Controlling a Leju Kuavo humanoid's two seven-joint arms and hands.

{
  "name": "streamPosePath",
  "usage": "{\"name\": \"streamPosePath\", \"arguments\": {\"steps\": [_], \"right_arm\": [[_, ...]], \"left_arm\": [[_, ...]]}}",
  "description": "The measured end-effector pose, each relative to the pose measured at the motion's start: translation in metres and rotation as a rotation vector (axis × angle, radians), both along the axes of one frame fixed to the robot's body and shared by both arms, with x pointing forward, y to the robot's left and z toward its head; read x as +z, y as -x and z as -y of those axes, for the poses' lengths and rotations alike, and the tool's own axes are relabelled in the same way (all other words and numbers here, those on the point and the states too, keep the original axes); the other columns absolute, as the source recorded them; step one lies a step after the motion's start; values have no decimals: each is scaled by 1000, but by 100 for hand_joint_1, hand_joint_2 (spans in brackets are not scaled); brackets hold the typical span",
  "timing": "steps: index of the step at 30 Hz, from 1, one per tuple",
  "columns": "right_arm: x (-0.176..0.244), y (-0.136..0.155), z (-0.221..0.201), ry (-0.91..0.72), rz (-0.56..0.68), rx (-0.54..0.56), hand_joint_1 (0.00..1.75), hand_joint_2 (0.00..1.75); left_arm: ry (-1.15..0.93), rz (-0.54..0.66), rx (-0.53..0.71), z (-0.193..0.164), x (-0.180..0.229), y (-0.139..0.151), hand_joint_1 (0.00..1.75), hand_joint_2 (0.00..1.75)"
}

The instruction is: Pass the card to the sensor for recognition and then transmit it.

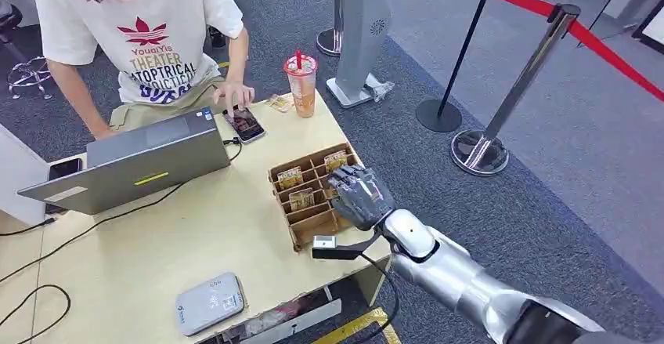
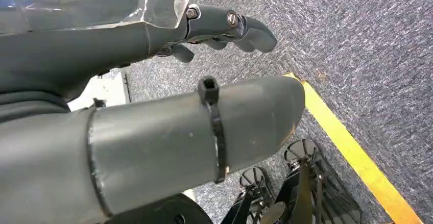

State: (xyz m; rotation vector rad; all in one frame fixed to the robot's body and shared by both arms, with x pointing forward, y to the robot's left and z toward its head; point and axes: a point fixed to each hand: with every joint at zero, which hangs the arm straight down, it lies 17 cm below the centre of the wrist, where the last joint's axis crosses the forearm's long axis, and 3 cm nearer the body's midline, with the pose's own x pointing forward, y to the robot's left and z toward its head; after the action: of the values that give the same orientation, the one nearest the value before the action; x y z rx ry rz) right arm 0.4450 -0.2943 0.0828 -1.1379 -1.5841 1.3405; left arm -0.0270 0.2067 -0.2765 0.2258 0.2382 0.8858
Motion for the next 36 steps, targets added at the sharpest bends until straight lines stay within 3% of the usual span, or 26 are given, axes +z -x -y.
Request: {"name": "streamPosePath", "arguments": {"steps": [5, 15, 23, 36], "right_arm": [[-1, 10, 5, 1, 1, -22, 108, 175], [-3, 25, 10, 7, -9, -37, 94, 175], [-1, 27, 9, 8, -6, -34, 99, 175], [-2, 25, 3, 26, -22, -20, 94, 175]], "left_arm": [[-1, 7, -2, 1, 0, -3, 0, 0], [-6, 18, -10, -1, 0, -8, 0, 0], [-7, 24, -10, -1, 0, -13, 0, 0], [-8, 31, -10, 0, 0, -17, 0, 0]]}}
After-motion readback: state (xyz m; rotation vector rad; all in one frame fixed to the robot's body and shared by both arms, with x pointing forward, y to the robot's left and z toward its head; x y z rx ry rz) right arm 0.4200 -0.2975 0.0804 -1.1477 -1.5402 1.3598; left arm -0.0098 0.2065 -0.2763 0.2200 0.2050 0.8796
